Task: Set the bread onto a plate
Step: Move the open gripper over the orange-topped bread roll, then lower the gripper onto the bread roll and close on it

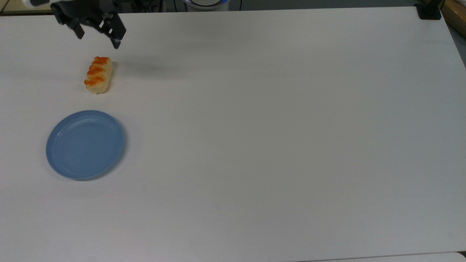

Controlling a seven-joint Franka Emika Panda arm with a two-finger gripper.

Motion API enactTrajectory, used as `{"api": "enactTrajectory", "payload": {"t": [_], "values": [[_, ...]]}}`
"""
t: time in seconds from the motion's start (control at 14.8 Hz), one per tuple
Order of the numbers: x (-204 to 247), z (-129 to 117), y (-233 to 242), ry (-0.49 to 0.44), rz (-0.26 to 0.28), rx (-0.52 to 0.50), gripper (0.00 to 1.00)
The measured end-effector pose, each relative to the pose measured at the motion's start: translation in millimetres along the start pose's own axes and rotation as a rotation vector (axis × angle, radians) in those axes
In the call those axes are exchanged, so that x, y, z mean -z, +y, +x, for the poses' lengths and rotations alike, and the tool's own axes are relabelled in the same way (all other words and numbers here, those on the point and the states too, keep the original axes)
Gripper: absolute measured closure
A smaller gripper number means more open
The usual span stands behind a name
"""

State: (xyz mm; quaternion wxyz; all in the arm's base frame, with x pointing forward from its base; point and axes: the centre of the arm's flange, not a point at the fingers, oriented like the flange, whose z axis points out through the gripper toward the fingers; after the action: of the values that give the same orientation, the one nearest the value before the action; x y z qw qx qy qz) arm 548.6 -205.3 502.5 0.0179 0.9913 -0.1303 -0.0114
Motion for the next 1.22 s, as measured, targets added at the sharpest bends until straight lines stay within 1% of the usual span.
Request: {"api": "enactTrajectory", "payload": {"t": [0.07, 0.27, 0.34, 0.47, 0.61, 0.95, 1.22], "values": [[-21.4, 2.2, 10.8, 0.001, -0.015, 0.008, 0.00], [-64.1, 4.0, 22.0, -0.011, -0.055, 0.027, 0.00], [-89.5, 3.3, 24.5, -0.016, -0.073, 0.035, 0.00], [-116.7, 0.7, 28.3, -0.025, -0.082, 0.036, 0.00], [-130.9, -2.6, 39.9, -0.038, -0.088, 0.046, 0.00], [-142.8, -8.4, 73.5, -0.048, -0.087, 0.071, 0.00], [-174.4, -5.2, 68.8, -0.038, -0.095, 0.097, 0.00]]}}
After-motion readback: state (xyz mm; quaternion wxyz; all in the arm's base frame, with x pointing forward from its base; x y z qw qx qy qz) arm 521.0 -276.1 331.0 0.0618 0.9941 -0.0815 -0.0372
